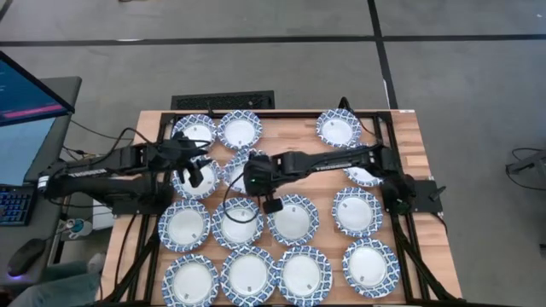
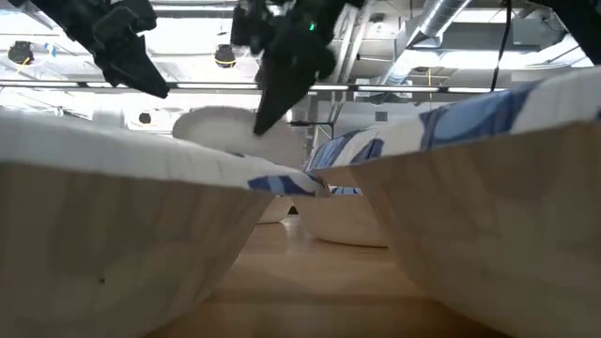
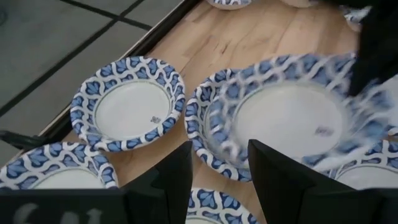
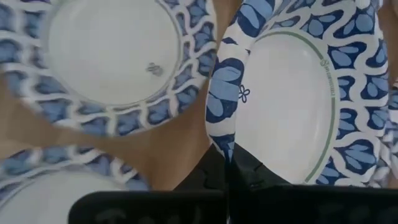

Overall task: Nest bowls inside each other
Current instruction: Stack the blue bowl on top of the blue bowls

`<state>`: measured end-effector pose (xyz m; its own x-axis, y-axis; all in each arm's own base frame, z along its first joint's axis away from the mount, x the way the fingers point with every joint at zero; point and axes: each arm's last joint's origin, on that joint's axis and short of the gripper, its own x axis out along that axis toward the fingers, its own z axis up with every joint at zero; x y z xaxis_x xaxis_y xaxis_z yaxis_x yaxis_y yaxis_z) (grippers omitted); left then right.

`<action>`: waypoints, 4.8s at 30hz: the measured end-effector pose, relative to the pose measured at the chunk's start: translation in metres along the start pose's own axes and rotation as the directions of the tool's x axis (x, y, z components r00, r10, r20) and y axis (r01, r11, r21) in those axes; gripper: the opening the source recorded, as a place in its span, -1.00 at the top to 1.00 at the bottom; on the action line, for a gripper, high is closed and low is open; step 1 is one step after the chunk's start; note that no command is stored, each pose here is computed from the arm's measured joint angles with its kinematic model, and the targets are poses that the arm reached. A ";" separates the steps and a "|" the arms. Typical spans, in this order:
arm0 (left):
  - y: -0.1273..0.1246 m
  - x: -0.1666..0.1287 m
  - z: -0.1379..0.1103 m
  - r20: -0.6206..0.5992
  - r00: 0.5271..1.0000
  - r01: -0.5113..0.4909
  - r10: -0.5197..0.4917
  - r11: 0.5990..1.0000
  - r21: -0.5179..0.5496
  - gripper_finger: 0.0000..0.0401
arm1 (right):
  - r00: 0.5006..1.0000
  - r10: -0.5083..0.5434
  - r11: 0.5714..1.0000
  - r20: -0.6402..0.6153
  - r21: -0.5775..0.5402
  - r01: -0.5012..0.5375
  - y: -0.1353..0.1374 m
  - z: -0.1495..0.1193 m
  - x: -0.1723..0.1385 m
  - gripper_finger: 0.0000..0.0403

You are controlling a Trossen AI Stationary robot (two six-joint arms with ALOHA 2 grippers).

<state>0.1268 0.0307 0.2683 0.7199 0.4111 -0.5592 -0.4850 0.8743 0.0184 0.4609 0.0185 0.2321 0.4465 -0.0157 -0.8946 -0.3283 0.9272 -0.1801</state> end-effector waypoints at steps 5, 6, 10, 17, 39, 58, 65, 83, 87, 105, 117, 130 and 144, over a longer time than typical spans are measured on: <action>-0.003 0.000 -0.001 0.002 1.000 -0.029 0.029 1.000 0.000 0.27 | 0.999 -0.001 1.000 -0.045 0.013 0.001 -0.003 -0.005 0.028 0.92; -0.004 0.000 -0.001 0.003 1.000 -0.031 0.031 1.000 -0.002 0.27 | 0.996 0.001 1.000 -0.094 0.010 0.000 -0.001 -0.010 0.031 0.91; -0.006 0.000 -0.001 0.003 1.000 -0.031 0.031 1.000 -0.004 0.27 | 0.993 -0.050 0.999 -0.110 0.003 0.051 0.000 -0.009 0.037 0.90; -0.008 0.001 -0.001 0.000 0.999 -0.036 0.036 0.999 0.004 0.27 | 0.985 -0.115 0.991 -0.127 0.056 0.123 -0.003 -0.009 0.036 0.86; -0.009 0.002 -0.002 -0.007 0.999 -0.037 0.037 0.999 0.011 0.27 | 0.970 -0.187 0.967 -0.156 0.147 0.210 -0.004 -0.010 0.035 0.17; -0.009 0.003 -0.001 -0.001 0.999 -0.036 0.036 0.999 -0.010 0.27 | 0.990 -0.116 0.954 -0.085 0.268 0.135 -0.018 -0.003 0.015 0.53; -0.009 0.003 -0.001 -0.001 0.999 -0.035 0.035 0.999 -0.024 0.27 | 0.986 -0.115 0.908 -0.119 0.389 0.153 -0.034 -0.013 0.015 0.52; -0.011 0.002 0.009 0.094 0.996 -0.001 0.006 0.998 -0.059 0.27 | 0.984 0.092 0.756 -0.154 0.654 0.032 -0.066 -0.042 0.024 0.97; -0.011 0.002 0.009 0.095 0.995 -0.004 0.009 0.998 -0.059 0.27 | 0.986 0.091 0.754 -0.142 0.657 0.025 -0.067 -0.041 0.023 0.95; -0.012 0.002 0.011 0.117 0.993 -0.003 0.009 0.998 -0.056 0.27 | 0.973 0.118 0.733 -0.199 0.678 0.050 -0.070 -0.057 0.037 0.99; -0.012 0.002 0.011 0.116 0.993 -0.003 0.009 0.998 -0.055 0.27 | 0.950 0.163 0.730 -0.268 0.680 0.067 -0.055 -0.064 0.044 0.99; -0.012 0.002 0.011 0.115 0.993 -0.003 0.009 0.998 -0.055 0.27 | 0.906 0.214 0.671 -0.365 0.729 0.135 -0.035 -0.065 0.035 0.95; -0.012 0.002 0.011 0.113 0.994 0.011 -0.004 0.998 -0.066 0.27 | 0.963 -0.128 0.554 -0.238 0.788 0.269 -0.054 -0.050 -0.047 0.64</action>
<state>0.1393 0.0240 0.2760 0.7730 0.4345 -0.4622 -0.5088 0.8598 -0.0428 0.4167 -0.0498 0.2635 0.2735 -0.2231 -0.9356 0.5944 0.8040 -0.0180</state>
